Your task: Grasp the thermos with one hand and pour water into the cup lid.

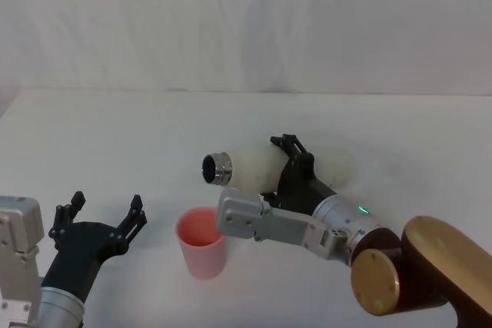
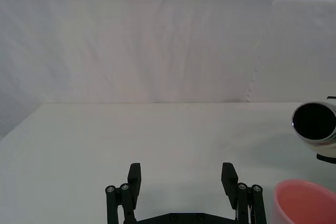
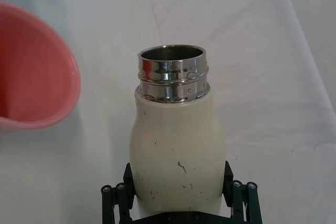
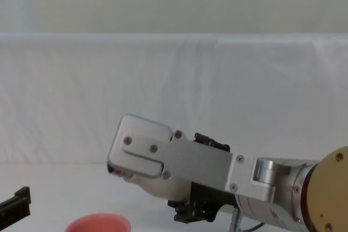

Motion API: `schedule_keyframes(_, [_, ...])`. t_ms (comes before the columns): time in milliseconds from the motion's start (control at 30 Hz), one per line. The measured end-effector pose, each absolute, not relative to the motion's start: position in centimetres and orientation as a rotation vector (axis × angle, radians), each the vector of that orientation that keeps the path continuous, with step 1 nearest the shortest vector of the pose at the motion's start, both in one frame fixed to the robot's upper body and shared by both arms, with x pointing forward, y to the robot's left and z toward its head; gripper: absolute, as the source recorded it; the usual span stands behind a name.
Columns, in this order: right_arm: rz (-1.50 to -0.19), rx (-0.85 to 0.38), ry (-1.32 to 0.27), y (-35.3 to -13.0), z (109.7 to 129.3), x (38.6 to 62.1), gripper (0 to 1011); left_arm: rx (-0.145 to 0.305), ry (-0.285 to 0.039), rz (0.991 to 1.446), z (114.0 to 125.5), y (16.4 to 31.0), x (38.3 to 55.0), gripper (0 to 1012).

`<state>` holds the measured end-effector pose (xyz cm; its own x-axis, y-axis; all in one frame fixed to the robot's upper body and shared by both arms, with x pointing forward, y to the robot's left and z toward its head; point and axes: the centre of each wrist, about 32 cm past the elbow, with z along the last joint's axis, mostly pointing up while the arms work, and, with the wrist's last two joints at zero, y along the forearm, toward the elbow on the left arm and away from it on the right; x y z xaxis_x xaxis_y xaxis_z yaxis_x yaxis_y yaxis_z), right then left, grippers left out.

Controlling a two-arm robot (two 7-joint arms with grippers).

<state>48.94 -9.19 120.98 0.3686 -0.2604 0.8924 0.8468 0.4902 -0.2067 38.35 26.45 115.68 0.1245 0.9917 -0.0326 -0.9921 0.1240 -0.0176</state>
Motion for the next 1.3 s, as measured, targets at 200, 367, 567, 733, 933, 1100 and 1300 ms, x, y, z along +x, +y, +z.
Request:
schedule_keyframes(200, [-0.791,-0.778,-0.964,-8.9,121.0,48.7,961,-0.038,0.014,1.446,115.7,26.5,38.4,1001])
schedule_keyframes(367, [-0.783,-0.788,-0.985,-8.8,121.1,48.6,961,-0.038,0.014,1.446,115.7,26.5,38.4,1001])
schedule_keyframes(567, [-0.776,-0.795,-0.999,-8.6,121.0,48.4,961,-0.038,0.014,1.446,115.7,26.5,38.4,1001])
schedule_keyframes(733, [-0.768,-0.805,-1.011,-8.6,120.9,48.4,961,-0.038,0.014,1.446,115.7,26.5,38.4,1001])
schedule_keyframes(933, [-0.761,-0.822,-1.037,-8.6,121.0,48.2,961,-0.038,0.014,1.446,115.7,26.5,38.4,1001])
schedule_keyframes(1100, [-0.756,-0.838,-1.062,-8.5,121.0,48.0,961,-0.038,0.014,1.446,115.7,26.5,38.4,1001])
schedule_keyframes(1300, [-0.748,-0.858,-1.09,-8.4,121.1,47.8,961,-0.038,0.014,1.446,115.7,26.5,38.4,1001])
